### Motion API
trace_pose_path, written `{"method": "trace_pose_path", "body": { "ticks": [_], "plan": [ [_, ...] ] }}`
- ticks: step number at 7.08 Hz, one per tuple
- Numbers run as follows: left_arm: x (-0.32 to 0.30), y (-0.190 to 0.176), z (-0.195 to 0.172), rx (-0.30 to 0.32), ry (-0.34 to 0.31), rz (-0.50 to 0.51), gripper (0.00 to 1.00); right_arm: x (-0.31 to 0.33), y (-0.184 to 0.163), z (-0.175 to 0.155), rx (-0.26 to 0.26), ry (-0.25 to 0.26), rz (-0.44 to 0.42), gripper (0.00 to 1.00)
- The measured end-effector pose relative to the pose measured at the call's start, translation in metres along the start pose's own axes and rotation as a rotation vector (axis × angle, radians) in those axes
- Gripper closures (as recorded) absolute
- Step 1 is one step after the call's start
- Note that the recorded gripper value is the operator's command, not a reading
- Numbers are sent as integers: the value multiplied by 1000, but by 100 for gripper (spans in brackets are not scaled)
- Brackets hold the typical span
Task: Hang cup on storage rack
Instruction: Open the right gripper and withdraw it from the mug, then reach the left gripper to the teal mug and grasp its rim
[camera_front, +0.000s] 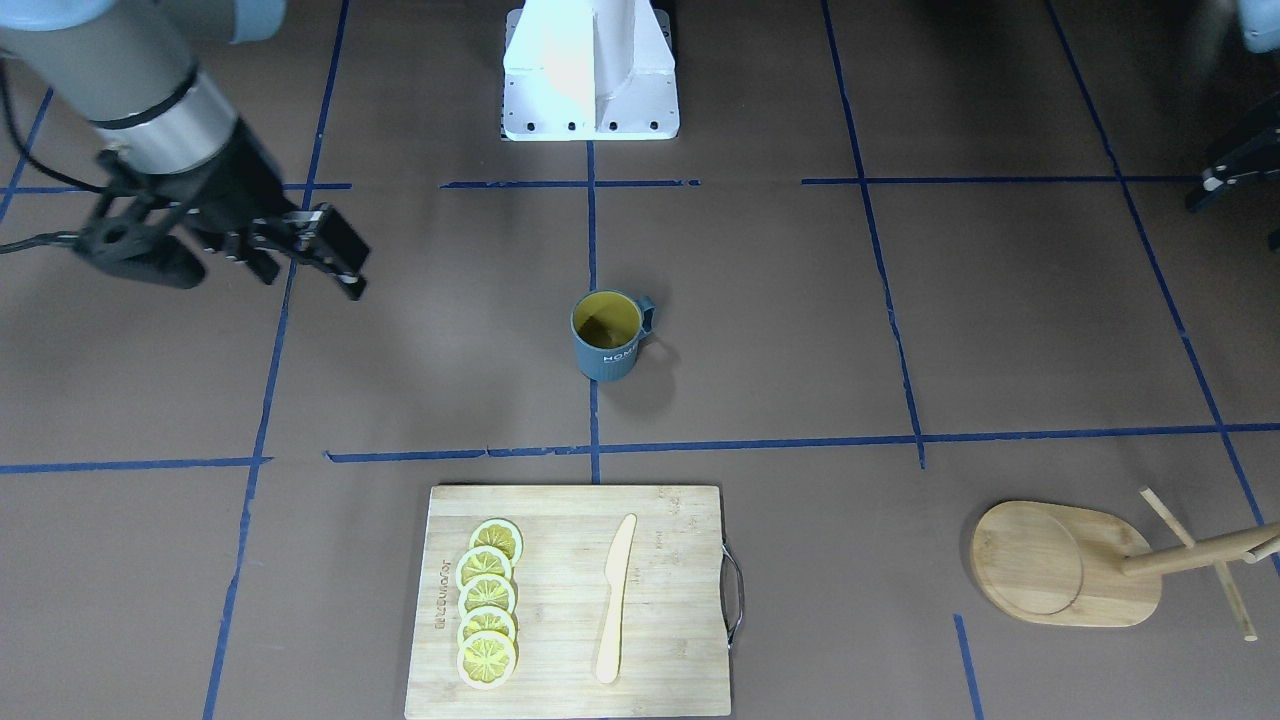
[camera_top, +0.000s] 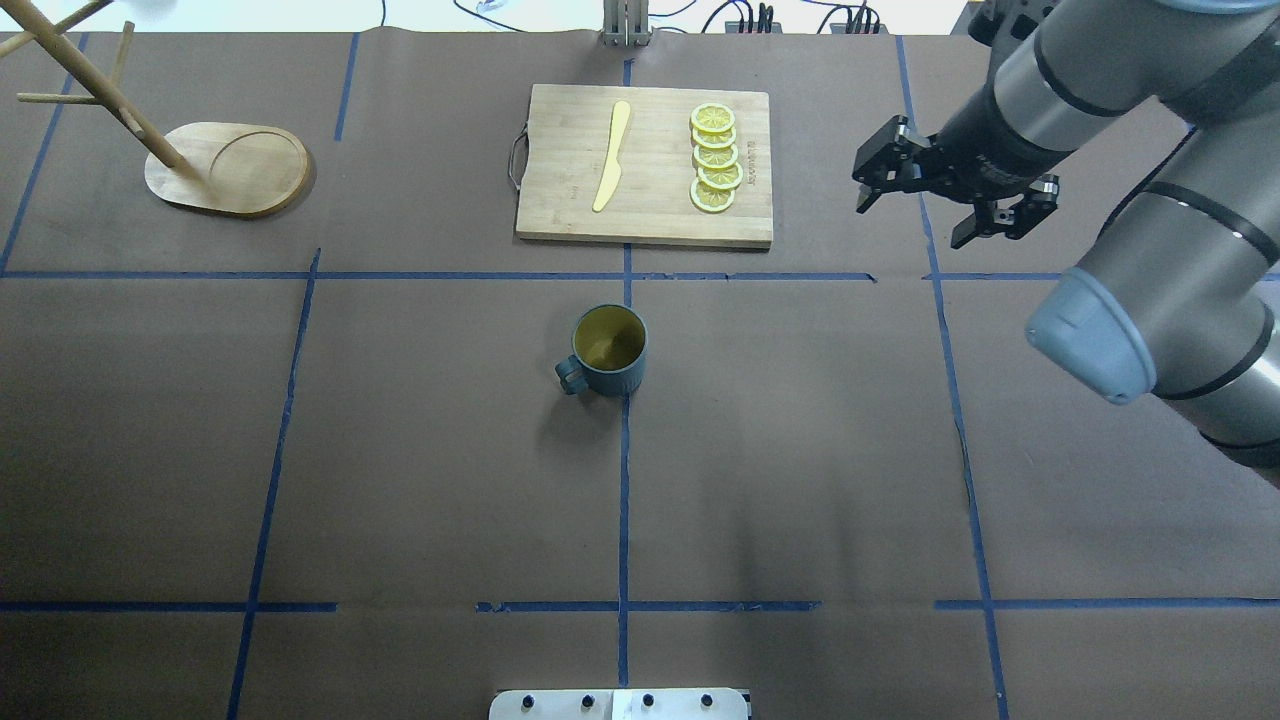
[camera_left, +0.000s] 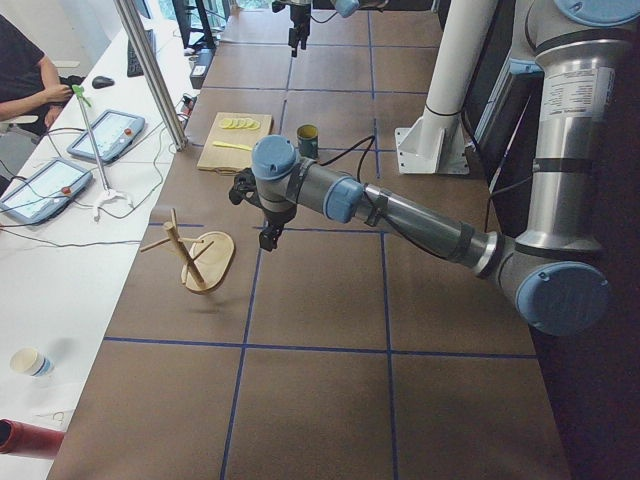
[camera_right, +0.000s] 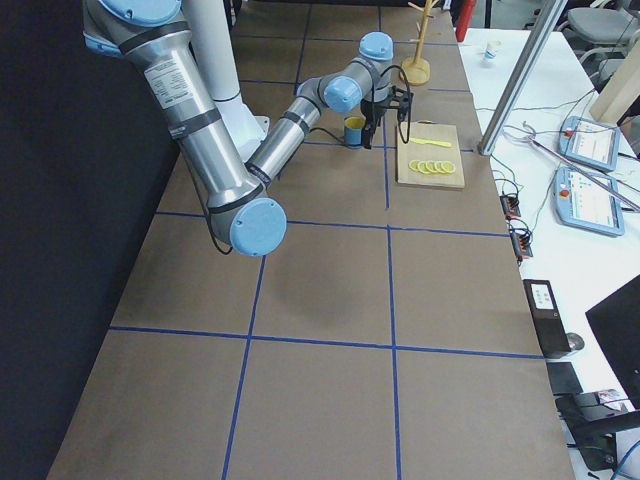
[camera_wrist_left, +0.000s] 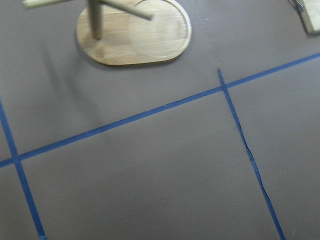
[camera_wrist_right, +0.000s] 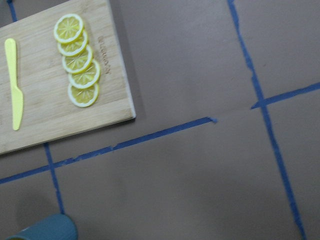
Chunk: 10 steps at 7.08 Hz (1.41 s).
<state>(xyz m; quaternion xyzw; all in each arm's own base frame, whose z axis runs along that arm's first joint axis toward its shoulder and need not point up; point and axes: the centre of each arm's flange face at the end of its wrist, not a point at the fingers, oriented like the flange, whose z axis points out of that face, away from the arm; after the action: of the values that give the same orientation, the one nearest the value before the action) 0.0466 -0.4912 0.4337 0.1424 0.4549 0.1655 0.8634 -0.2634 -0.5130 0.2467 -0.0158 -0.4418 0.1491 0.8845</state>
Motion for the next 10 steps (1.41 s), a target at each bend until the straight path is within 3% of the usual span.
{"method": "trace_pose_path", "body": {
  "ticks": [2, 4, 7, 10],
  "plan": [
    [91, -53, 23, 5, 16, 72, 0, 87, -44, -7, 16, 63, -116, 1],
    [194, -91, 60, 22, 36, 197, 0, 189, -99, -12, -21, 108, -263, 1],
    [284, -91, 133, 141, 105, 383, 0, 312, -157, -24, -65, 106, -396, 1],
    [372, -67, 219, 254, 130, 412, 0, 392, -167, -25, -94, 102, -443, 1]
  ]
}}
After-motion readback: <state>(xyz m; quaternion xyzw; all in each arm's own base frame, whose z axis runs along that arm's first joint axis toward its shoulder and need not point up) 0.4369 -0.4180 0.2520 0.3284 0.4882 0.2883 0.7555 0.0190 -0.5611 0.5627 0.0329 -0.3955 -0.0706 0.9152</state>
